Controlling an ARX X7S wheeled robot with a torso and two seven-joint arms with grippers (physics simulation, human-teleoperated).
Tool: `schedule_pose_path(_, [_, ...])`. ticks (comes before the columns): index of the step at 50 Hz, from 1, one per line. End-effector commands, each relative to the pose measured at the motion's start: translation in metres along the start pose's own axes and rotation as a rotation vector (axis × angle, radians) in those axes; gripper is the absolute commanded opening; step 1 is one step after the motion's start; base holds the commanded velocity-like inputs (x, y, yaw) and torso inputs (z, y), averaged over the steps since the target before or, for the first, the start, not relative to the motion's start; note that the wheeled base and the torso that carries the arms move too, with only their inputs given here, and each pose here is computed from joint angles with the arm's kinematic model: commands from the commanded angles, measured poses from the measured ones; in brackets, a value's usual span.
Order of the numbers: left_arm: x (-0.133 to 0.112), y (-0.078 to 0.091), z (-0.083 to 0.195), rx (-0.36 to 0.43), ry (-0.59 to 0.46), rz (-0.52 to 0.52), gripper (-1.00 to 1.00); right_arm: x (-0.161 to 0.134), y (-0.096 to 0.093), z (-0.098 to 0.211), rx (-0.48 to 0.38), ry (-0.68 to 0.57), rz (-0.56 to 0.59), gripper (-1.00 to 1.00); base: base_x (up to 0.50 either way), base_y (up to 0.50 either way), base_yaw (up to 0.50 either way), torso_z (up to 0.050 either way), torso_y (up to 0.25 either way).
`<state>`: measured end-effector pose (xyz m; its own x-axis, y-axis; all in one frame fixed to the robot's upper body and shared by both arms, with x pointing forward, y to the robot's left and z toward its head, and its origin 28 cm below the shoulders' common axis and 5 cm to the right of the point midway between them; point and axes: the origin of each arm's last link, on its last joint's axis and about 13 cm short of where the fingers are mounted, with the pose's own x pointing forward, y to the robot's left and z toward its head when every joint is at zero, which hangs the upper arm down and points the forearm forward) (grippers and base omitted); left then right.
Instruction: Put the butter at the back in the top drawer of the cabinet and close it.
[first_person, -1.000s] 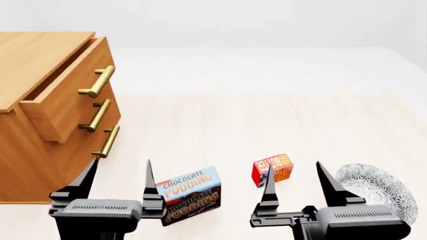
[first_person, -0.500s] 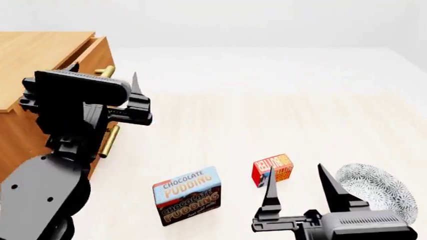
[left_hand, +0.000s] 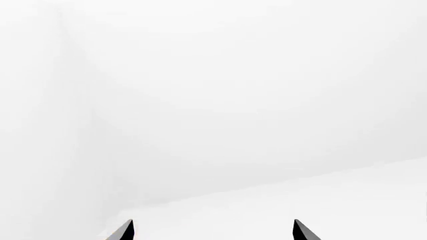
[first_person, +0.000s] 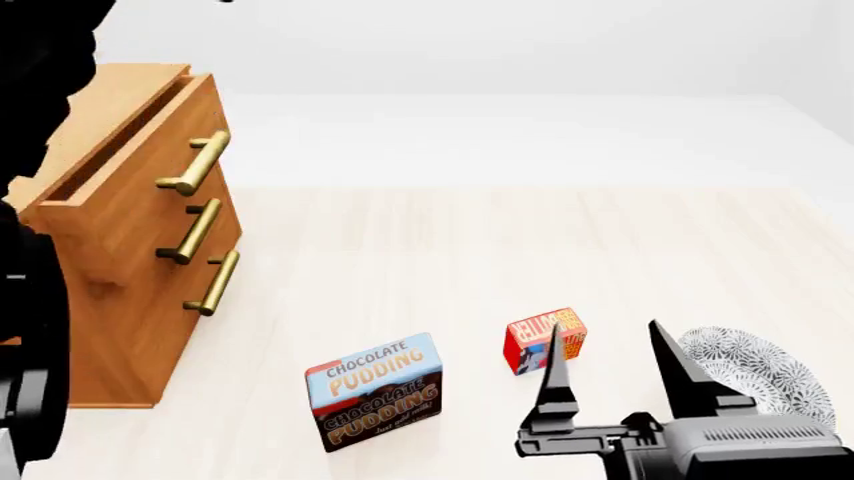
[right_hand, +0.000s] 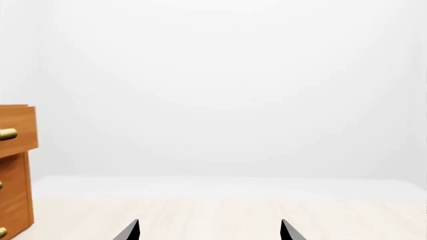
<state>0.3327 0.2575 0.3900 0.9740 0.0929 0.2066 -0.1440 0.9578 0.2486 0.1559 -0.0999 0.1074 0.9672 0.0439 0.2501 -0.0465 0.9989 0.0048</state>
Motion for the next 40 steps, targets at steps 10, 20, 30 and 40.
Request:
schedule_pose_path(10, [0.056,0.011,-0.020,-0.019,0.568,0.010,1.00,0.007,-0.009,0.001,0.020,0.004,-0.003,1.00,0.00,0.00,0.00,0.000,0.000])
schedule_pose_path(20, [0.044,-0.010,-0.033,-0.130,0.839,-0.027,1.00,0.009,-0.009,-0.001,0.026,0.007,0.004,1.00,0.00,0.00,0.00,0.000,0.000])
schedule_pose_path(30, [0.039,-0.017,-0.046,-0.186,0.942,-0.135,1.00,0.007,-0.008,-0.004,0.029,0.009,0.009,1.00,0.00,0.00,0.00,0.000,0.000])
schedule_pose_path(40, [0.036,-0.014,-0.054,-0.152,0.995,-0.101,1.00,0.006,-0.007,-0.005,0.028,0.011,0.014,1.00,0.00,0.00,0.00,0.000,0.000])
